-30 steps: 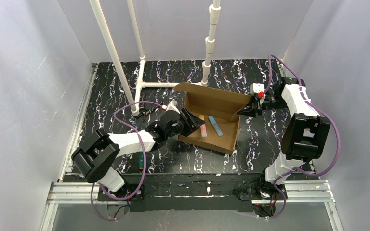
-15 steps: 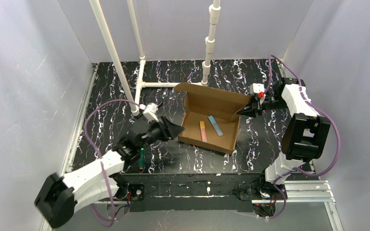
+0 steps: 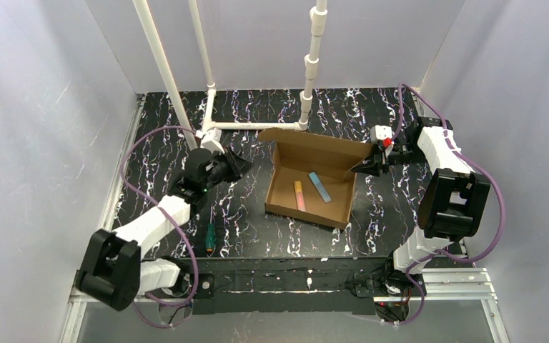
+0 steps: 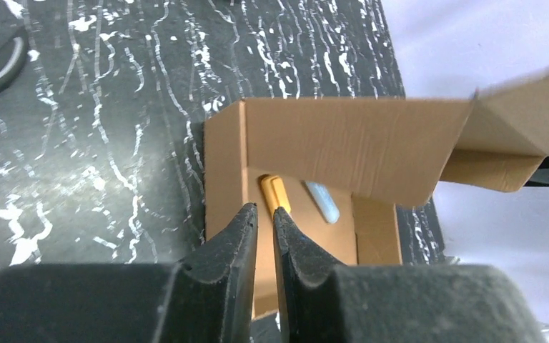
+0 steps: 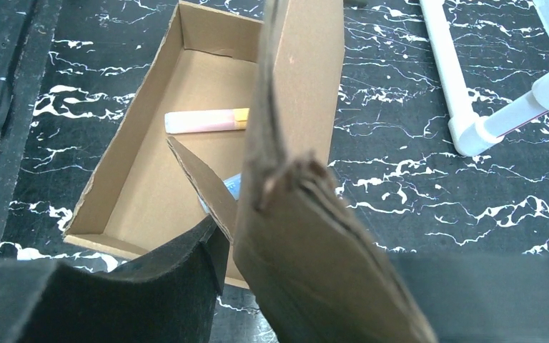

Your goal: Fold the paper box

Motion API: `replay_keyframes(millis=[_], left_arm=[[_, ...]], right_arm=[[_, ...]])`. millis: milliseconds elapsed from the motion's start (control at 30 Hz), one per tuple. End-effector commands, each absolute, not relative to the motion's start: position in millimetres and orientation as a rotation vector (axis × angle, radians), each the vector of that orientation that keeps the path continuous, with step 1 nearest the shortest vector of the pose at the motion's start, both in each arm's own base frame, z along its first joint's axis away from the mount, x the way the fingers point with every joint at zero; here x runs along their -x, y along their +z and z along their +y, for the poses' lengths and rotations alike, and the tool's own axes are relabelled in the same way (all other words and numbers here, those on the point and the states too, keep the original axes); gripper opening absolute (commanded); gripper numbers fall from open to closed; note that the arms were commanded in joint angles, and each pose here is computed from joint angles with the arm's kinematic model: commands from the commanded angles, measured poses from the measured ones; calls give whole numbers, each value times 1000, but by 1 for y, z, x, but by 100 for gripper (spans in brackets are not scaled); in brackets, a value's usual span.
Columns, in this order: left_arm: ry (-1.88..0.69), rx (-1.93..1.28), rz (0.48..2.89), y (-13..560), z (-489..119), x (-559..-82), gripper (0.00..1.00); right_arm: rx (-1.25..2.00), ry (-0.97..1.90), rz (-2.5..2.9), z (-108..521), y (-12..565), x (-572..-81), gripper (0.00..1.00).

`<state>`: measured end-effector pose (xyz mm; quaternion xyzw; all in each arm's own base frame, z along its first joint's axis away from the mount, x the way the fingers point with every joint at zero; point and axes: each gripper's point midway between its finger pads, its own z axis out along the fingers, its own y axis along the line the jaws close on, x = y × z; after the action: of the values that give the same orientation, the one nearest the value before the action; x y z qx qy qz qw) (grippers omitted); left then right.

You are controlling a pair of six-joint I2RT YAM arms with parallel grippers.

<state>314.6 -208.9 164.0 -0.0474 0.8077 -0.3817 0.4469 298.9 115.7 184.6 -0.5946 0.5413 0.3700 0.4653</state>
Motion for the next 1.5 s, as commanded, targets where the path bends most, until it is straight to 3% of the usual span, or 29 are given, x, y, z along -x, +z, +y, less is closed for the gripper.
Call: replay_keyframes(millis=[0, 467, 967, 1467], left_arm=[[-1068, 51, 1921, 198, -231, -333, 16], [-1380, 75, 2008, 176, -285, -332, 19], [-1404, 67, 2070, 152, -286, -311, 23], [-1373, 110, 2129, 126, -269, -281, 27]], right_arm=[[1466, 905, 1336, 115, 191, -289, 9], [1480, 906, 1347, 114, 187, -287, 9], [1562, 891, 1392, 109, 169, -263, 10], [1671, 841, 1410, 102, 156, -232, 24]])
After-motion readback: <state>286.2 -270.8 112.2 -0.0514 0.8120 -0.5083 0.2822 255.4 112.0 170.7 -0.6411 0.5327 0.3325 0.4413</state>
